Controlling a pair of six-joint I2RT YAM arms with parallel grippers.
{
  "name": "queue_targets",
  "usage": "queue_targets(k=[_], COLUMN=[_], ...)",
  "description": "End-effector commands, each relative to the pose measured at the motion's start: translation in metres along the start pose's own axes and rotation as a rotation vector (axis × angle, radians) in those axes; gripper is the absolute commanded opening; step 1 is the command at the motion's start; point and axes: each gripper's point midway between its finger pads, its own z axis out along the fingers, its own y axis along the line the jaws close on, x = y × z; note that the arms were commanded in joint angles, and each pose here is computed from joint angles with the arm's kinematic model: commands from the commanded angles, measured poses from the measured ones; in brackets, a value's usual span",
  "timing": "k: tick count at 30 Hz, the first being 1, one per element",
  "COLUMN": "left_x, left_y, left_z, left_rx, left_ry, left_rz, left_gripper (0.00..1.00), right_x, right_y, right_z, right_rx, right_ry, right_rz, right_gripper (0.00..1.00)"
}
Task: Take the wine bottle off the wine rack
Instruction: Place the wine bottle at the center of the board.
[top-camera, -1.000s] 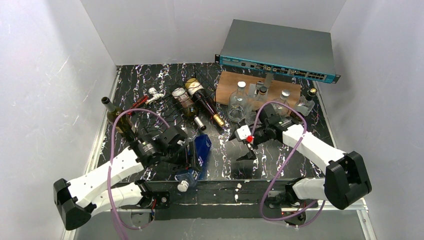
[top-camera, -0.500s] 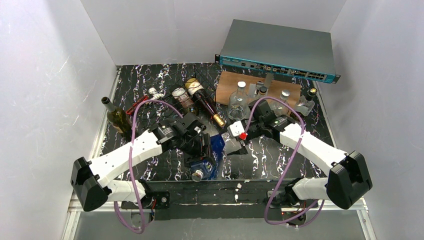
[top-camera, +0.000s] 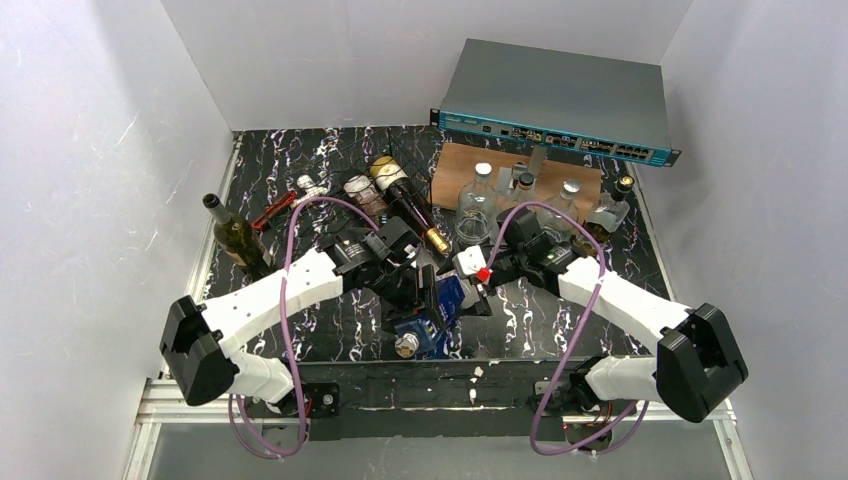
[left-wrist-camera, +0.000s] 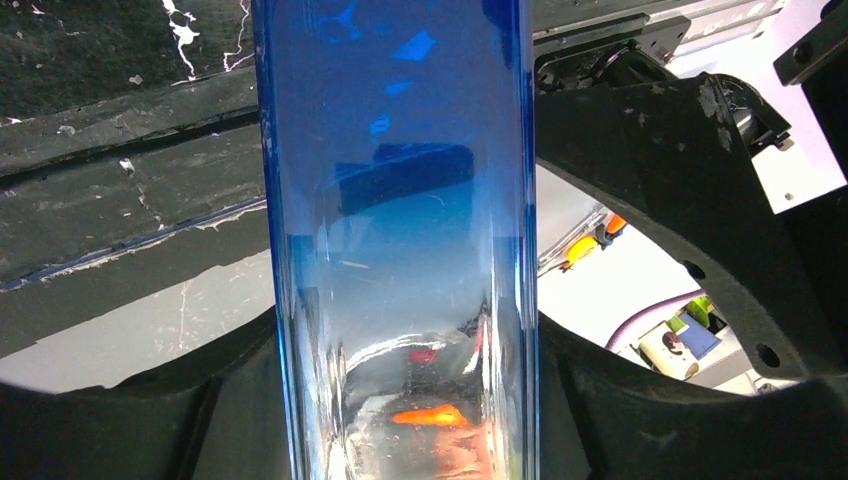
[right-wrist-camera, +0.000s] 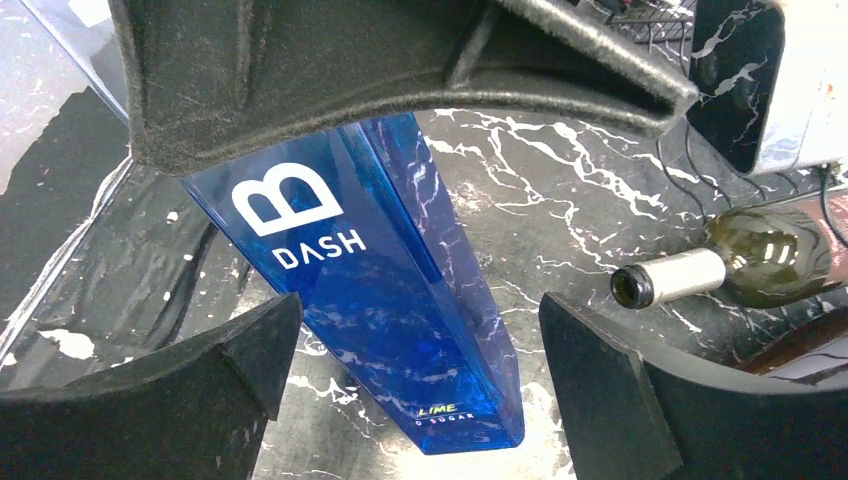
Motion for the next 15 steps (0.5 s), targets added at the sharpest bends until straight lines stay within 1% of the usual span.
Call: queue_targets(k=[1,9,15], left_x=[0.001,-0.003,-0.006], left_y=[-0.046,-0.055,-0.053], left_z=[-0.024,-0.022,-0.021], left_rx=[0.177,0.179,0.163], left_ry=[0.008,0.019,0.022], left_rz=[0.082,0.101,0.105], left_gripper=[0.00,0.00,0.00], right_x=[-0.012,-0.013,-0.020], right_y=[0.004,0.011,0.026], right_z=[0.004,0.008,0.005], right_rx=[-0.010,-0.036,-0.104], right_ry=[-0.055,-0.073,-0.099], right_rz=[-0.014,-0.003,-0.006], right_gripper=[0.98,0.98,0.98])
